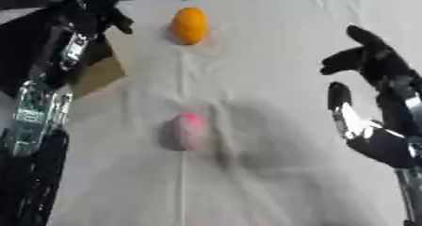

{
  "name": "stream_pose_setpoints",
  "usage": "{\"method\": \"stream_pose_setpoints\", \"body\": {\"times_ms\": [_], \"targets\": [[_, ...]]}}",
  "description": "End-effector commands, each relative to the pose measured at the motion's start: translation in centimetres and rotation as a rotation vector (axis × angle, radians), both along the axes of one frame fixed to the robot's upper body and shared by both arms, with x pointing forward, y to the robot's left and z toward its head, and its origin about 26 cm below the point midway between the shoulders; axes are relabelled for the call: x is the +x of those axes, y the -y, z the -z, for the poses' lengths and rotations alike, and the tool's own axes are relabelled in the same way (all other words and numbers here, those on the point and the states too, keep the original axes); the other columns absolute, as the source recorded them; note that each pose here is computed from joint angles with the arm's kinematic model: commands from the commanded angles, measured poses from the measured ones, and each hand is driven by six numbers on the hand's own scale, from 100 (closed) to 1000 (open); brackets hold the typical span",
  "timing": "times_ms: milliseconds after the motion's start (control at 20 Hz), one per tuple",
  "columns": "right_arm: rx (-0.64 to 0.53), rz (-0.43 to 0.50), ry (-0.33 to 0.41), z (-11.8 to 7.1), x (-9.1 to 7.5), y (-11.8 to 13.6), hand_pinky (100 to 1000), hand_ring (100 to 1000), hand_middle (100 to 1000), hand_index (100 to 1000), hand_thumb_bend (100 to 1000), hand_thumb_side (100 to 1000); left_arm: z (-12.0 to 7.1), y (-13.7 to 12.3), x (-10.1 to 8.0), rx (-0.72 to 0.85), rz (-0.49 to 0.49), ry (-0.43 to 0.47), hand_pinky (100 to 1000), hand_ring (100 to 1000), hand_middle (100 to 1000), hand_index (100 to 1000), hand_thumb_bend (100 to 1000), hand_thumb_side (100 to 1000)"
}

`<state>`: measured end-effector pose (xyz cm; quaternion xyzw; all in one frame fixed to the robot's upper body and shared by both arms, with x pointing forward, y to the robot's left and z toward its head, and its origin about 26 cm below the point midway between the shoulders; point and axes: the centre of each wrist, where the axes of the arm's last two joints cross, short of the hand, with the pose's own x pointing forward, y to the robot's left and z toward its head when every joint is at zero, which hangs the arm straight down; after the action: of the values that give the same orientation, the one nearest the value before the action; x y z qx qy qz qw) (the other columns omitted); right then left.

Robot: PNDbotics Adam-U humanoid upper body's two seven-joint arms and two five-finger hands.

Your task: Pick up objects on the table and place them in the box.

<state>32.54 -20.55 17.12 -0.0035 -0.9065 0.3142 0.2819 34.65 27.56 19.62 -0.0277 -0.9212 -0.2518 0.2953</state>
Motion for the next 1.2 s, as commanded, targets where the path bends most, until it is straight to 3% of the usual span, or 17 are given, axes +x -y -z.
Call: {"method": "stream_pose_setpoints", "body": {"times_ms": [50, 350, 700, 900, 1050, 1200], "targets": [[-0.004, 0.000, 0.025, -0.7, -0.2, 0.1, 824, 680, 666, 1000, 100, 470, -1.8, -0.3, 0.4, 0.075, 0.010, 0.061, 765, 590, 582, 795, 100, 630], [-0.011, 0.001, 0.017, -0.4, -0.2, 0.2, 824, 680, 666, 1000, 100, 470, -4.1, -0.5, 3.2, 0.326, 0.060, 0.176, 763, 594, 588, 794, 100, 518], [-0.023, -0.001, 0.007, -0.1, -0.2, 0.2, 824, 679, 666, 1000, 100, 470, -6.5, 0.3, 6.5, 0.815, 0.214, 0.400, 761, 609, 606, 790, 100, 223], [-0.028, -0.003, 0.004, 0.0, -0.2, 0.2, 824, 679, 666, 1000, 100, 470, -7.8, 1.7, 7.6, 1.095, 0.298, 0.474, 758, 605, 600, 786, 100, 189], [-0.031, -0.003, 0.001, 0.1, -0.2, 0.3, 824, 679, 666, 1000, 100, 470, -8.2, 2.9, 7.8, 1.254, 0.312, 0.479, 753, 599, 596, 786, 184, 181], [-0.034, -0.005, 0.001, 0.1, -0.2, 0.3, 824, 679, 666, 1000, 100, 470, -8.1, 4.2, 7.9, 1.348, 0.335, 0.486, 750, 598, 591, 784, 206, 182]]}}
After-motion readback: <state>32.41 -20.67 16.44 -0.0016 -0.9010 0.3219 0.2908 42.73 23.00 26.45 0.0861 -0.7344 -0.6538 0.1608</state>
